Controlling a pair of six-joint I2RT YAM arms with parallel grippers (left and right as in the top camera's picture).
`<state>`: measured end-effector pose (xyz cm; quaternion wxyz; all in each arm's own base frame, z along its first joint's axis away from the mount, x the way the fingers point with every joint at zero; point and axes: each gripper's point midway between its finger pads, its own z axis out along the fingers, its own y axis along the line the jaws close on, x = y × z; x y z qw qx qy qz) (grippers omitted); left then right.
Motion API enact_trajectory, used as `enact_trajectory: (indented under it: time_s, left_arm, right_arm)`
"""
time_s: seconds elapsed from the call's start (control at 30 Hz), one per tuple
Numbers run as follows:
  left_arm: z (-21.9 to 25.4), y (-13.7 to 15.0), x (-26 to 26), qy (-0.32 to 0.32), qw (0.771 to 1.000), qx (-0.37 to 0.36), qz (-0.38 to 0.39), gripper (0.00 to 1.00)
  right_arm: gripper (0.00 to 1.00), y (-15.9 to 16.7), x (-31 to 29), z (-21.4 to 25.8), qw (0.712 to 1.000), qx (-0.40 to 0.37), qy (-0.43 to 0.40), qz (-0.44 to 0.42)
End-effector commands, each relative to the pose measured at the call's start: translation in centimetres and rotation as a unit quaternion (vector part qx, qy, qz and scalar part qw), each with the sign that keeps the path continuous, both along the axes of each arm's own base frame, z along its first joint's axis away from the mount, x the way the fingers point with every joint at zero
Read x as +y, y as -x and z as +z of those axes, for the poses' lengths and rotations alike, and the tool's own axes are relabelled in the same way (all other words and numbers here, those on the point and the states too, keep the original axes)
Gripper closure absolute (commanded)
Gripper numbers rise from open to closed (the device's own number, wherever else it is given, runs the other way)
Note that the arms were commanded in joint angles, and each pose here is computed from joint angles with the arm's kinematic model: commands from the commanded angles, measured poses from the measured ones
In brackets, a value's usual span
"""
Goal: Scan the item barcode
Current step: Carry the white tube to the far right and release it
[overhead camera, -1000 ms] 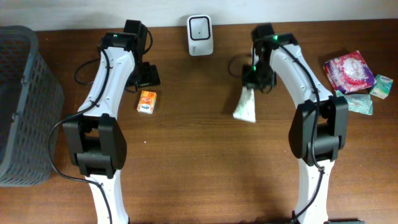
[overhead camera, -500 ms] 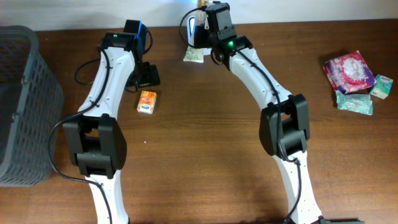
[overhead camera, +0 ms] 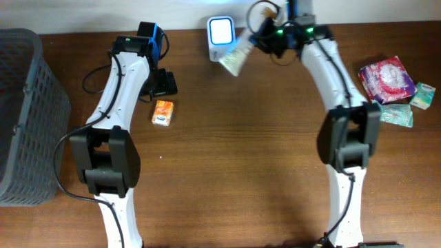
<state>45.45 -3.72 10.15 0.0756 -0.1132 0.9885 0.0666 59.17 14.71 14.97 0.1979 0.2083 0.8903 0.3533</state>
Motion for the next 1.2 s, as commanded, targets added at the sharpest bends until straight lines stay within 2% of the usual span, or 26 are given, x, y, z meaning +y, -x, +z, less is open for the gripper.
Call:
enact_trajectory:
  time_s: [0.0,0.03,0.1,0.2,0.27,0.37,0.43,0.5,0.53,0.57,0.6,0.63,0.7,0.77,0.8,0.87,0.9,0.97,1.1,1.17]
  left_arm:
    - [0.5,-0.3,0.0,-0.004,1.0,-0.009,-0.001,0.01]
    - [0.5,-0.3,0.0,-0.004,1.0,-0.009,-0.001,0.01]
    - [0.5,-0.3,0.0,-0.004,1.0,-0.009,-0.001,0.01]
    - [0.5,-0.3,0.0,-0.004,1.0,-0.009,-0.001,0.01]
    - [0.5,-0.3,0.0,-0.004,1.0,-0.009,-0.001,0.01]
    - [0.5,-0.3,0.0,-0.004,1.0,-0.009,-0.001,0.01]
    - [0.5,-0.3,0.0,-0.004,1.0,-0.009,-0.001,0.01]
    - [0.5,-0.3,0.0,-0.004,1.0,-0.009,-0.001,0.01]
    - [0.5,-0.3,0.0,-0.004,1.0,-0.009,-0.001,0.01]
    - [0.5,-0.3,0.0,-0.004,1.0,-0.009,-0.001,0.01]
    - [0.5,-0.3,0.0,-0.004,1.0,-0.009,-0.002,0.01]
    - [0.5,-0.3,0.0,-0.004,1.0,-0.009,-0.001,0.01]
    - [0.5,-0.3,0.0,-0.004,1.0,-0.009,-0.001,0.01]
    - [0.5,-0.3,0.0,-0.004,1.0,-0.009,-0.001,0.01]
    - [0.5,-0.3,0.0,-0.004,1.0,-0.009,-0.001,0.01]
    - [0.5,-0.3,0.0,-0.004,1.0,-0.009,-0.001,0.01]
    - [0.5,-0.3,0.0,-0.004,1.0,-0.009,-0.001,0.01]
    - [0.5,-0.3,0.0,-0.004,1.0,-0.009,-0.001,0.01]
    - [0.5,-0.3,0.0,-0.004,1.0,-0.009,-0.001,0.01]
    - [0.5,-0.3,0.0,-0.004,1.0,-0.009,-0.001,0.01]
  right_arm:
    - [0.96,2.2,-13.4,6.3,0.985,0.005,0.085,-0.147]
    - [0.96,3.9,-17.7,5.0,0.977,0.05,0.096,-0.186]
    - [0.96,9.1,-26.8,2.4,0.94,0.154,0.13,-0.275]
    - [0.93,16.1,-37.2,1.0,0.88,0.238,0.161,-0.379]
    - [0.88,19.4,-41.6,0.4,0.849,0.264,0.17,-0.425]
    - [0.89,22.9,-44.4,-1.4,0.822,0.301,0.163,-0.454]
    - [0.89,24.3,-44.9,-3.0,0.814,0.321,0.157,-0.457]
    - [0.89,24.2,-44.7,-3.2,0.826,0.32,0.167,-0.433]
    - [0.92,23.8,-44.2,-3.2,0.844,0.312,0.165,-0.404]
    - [0.9,22.6,-42.4,-3.1,0.882,0.289,0.133,-0.346]
    - [0.85,22.1,-40.1,-2.6,0.906,0.279,0.081,-0.309]
    - [0.85,22.8,-38.4,-1.9,0.91,0.292,0.052,-0.289]
    - [0.84,23.4,-37.4,-0.3,0.921,0.283,0.067,-0.261]
    - [0.78,24.3,-35.7,2.4,0.935,0.262,0.09,-0.22]
    - [0.66,25.0,-34.4,4.0,0.941,0.253,0.1,-0.199]
    - [0.63,25.4,-31.7,6.6,0.951,0.232,0.118,-0.167]
    - [0.59,24.8,-29.7,7.8,0.958,0.211,0.134,-0.141]
    - [0.01,23.3,-25.5,7.7,0.963,0.204,0.158,-0.082]
    - [0.01,20.4,-17.4,6.3,0.966,0.17,0.193,0.026]
    - [0.01,20.2,-14.9,6.3,0.965,0.163,0.198,0.057]
